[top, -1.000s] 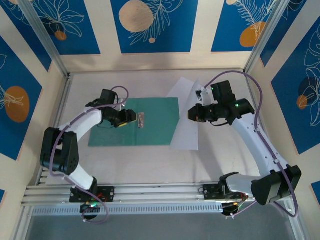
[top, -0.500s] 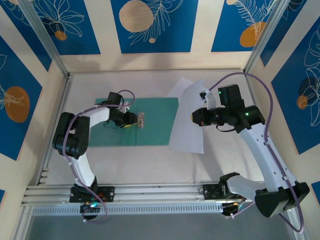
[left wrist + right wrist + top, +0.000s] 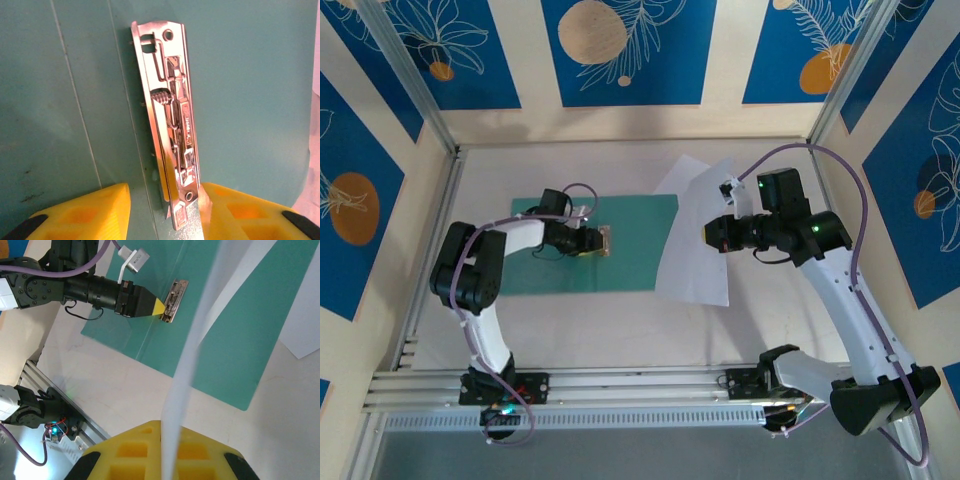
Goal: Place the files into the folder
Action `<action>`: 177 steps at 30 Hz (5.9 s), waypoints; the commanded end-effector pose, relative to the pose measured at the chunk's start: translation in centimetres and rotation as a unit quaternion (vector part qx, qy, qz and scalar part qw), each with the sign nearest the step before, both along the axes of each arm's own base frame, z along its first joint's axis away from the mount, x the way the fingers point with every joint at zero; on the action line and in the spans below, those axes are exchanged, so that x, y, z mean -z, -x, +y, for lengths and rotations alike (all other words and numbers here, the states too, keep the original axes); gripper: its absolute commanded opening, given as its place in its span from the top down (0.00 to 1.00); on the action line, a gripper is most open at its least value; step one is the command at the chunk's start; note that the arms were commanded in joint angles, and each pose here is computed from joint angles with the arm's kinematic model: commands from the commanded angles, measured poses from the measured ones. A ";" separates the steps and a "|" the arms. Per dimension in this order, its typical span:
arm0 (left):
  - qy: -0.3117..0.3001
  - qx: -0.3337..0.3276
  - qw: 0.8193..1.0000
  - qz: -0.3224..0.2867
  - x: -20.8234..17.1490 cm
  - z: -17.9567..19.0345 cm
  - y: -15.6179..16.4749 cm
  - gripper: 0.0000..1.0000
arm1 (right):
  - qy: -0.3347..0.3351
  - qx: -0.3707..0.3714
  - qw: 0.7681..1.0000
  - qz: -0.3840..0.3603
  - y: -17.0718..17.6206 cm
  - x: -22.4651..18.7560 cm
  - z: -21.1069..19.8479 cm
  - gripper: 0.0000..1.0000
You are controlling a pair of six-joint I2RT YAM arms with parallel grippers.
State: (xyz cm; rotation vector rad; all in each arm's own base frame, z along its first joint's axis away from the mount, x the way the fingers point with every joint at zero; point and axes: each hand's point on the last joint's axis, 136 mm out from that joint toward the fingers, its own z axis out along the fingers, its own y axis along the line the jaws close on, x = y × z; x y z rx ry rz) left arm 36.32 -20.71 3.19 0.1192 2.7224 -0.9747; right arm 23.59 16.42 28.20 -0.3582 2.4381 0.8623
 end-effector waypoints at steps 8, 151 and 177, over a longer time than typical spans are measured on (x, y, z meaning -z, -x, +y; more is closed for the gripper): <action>0.014 0.066 0.998 0.020 2.3 -3.0 4.1 0.61 | -0.003 -0.007 1.000 -0.026 0.7 -1.7 -0.1 1.00; -0.085 -0.269 0.959 0.033 0.8 16.7 6.2 0.28 | 0.117 -0.133 0.979 -0.098 -11.6 13.5 16.7 0.99; -0.079 -0.270 0.959 0.038 1.4 16.5 7.2 0.27 | 0.026 -0.127 0.990 -0.059 -10.2 17.1 19.7 0.99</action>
